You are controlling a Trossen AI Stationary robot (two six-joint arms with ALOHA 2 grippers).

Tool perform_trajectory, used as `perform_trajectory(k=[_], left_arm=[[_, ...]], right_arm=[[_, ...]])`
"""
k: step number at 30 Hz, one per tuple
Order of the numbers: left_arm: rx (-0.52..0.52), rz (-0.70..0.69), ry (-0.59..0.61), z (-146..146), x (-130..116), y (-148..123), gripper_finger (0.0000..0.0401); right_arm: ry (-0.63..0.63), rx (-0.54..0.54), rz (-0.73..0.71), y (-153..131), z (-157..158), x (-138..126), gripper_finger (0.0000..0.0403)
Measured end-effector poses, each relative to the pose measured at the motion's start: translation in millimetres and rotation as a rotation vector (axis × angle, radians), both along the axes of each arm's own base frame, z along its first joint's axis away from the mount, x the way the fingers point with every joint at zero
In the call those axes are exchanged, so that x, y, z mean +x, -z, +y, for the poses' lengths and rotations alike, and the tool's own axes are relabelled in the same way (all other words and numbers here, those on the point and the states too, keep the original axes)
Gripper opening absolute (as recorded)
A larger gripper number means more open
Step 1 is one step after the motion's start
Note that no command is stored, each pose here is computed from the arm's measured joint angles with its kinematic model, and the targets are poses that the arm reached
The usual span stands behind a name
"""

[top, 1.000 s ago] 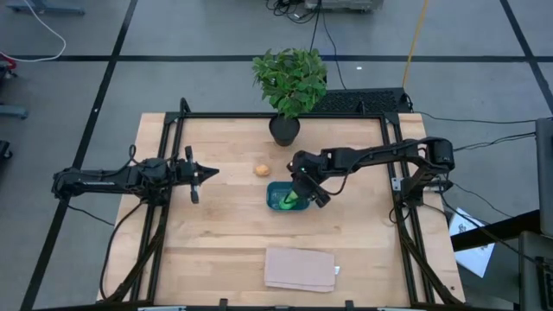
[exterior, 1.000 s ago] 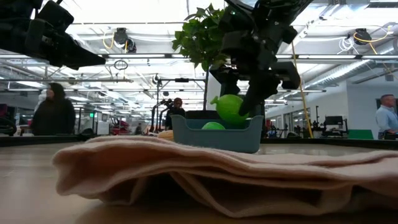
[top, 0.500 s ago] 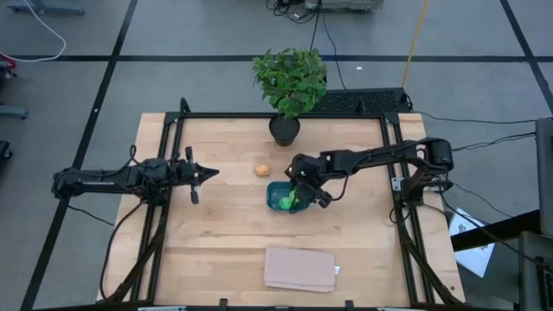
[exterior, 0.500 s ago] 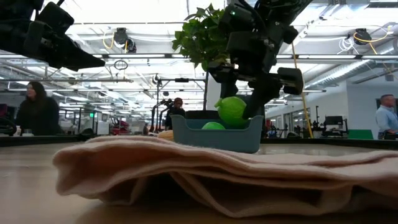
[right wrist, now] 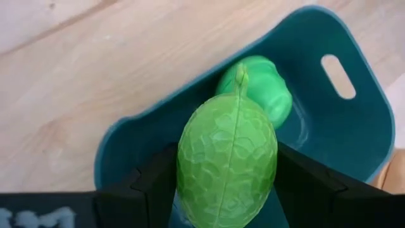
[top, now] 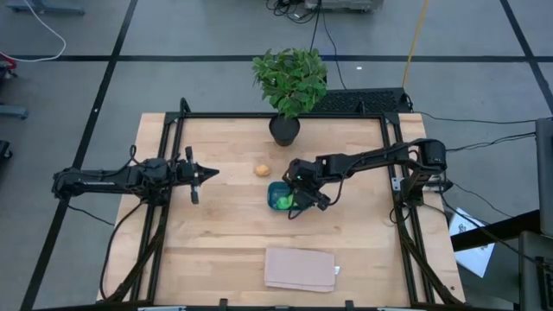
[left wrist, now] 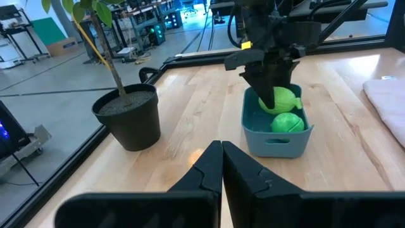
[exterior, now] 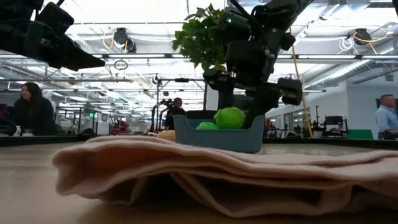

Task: Pick and placing Produce into tupperware
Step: Put the lime into the blue container

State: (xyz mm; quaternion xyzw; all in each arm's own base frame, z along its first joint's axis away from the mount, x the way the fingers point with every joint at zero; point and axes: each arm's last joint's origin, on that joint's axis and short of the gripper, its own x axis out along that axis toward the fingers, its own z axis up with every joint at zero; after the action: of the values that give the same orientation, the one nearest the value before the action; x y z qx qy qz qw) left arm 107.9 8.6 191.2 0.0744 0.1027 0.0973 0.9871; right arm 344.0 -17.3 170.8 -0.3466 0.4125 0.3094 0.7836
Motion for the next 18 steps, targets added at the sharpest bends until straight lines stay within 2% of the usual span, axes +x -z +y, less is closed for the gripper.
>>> perform_trajectory(k=[18], left_arm=[[-0.001,-0.001,0.000,0.0,0.0,0.0,0.0015]], right_arm=[[0.002,0.010,0.028,1.1,0.2,-2.3,0.0212]])
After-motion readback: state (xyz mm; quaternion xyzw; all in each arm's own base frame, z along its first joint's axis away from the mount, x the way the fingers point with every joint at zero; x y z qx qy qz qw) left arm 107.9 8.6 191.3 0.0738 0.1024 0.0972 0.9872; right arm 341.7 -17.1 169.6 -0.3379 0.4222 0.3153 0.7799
